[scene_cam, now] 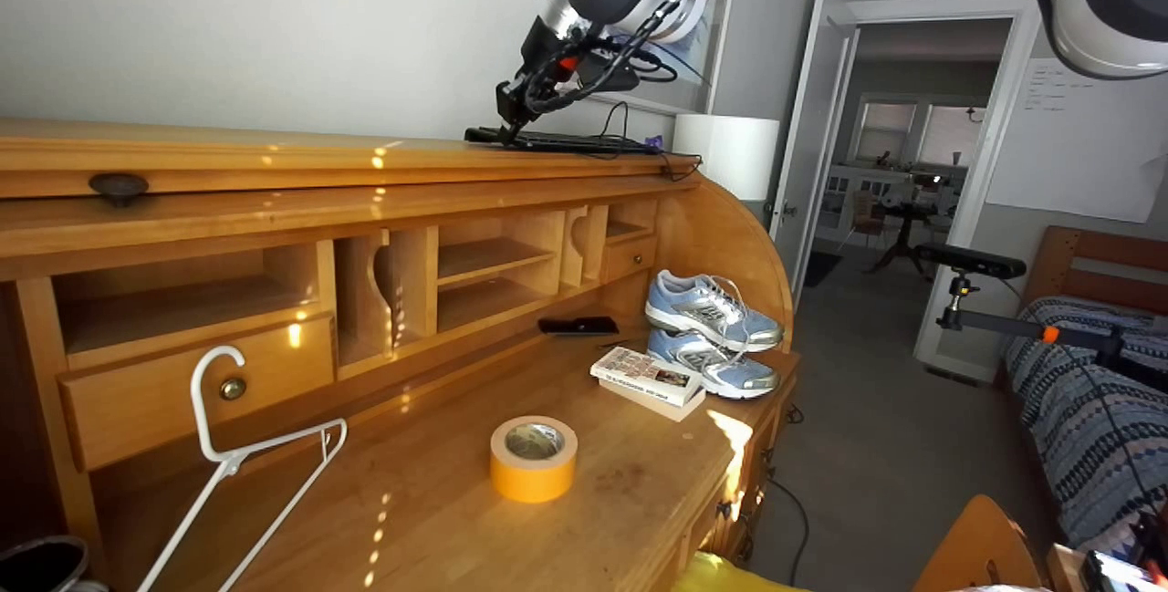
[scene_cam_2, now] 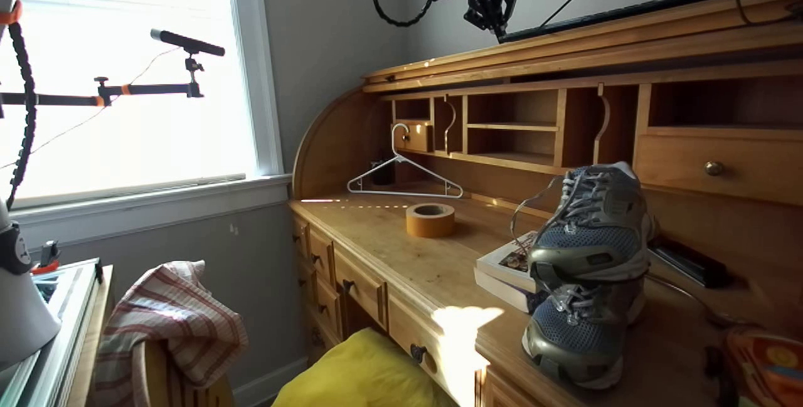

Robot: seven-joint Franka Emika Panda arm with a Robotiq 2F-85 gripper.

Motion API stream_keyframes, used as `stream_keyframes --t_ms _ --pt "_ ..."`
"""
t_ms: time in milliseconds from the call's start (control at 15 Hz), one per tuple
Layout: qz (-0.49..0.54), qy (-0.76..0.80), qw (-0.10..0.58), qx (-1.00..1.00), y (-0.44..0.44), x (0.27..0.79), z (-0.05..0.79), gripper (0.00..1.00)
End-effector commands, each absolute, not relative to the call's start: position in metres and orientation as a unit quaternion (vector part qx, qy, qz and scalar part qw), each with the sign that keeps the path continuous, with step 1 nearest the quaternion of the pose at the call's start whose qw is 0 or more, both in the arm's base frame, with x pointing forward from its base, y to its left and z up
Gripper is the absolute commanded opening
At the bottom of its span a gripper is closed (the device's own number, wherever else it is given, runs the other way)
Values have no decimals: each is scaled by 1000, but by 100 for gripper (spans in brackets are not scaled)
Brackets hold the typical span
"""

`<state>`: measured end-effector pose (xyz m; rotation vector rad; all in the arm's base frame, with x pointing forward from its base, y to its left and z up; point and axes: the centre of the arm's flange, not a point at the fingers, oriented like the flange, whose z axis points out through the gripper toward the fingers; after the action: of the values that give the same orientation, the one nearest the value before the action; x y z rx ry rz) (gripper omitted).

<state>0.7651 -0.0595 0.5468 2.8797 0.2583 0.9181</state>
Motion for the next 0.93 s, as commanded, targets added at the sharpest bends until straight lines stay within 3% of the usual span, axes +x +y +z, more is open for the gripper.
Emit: stream_keyframes --t_ms 0,867 --pt "293 72 50 952 -73 754 548 0" --pt "290 54 63 953 -86 748 549 0"
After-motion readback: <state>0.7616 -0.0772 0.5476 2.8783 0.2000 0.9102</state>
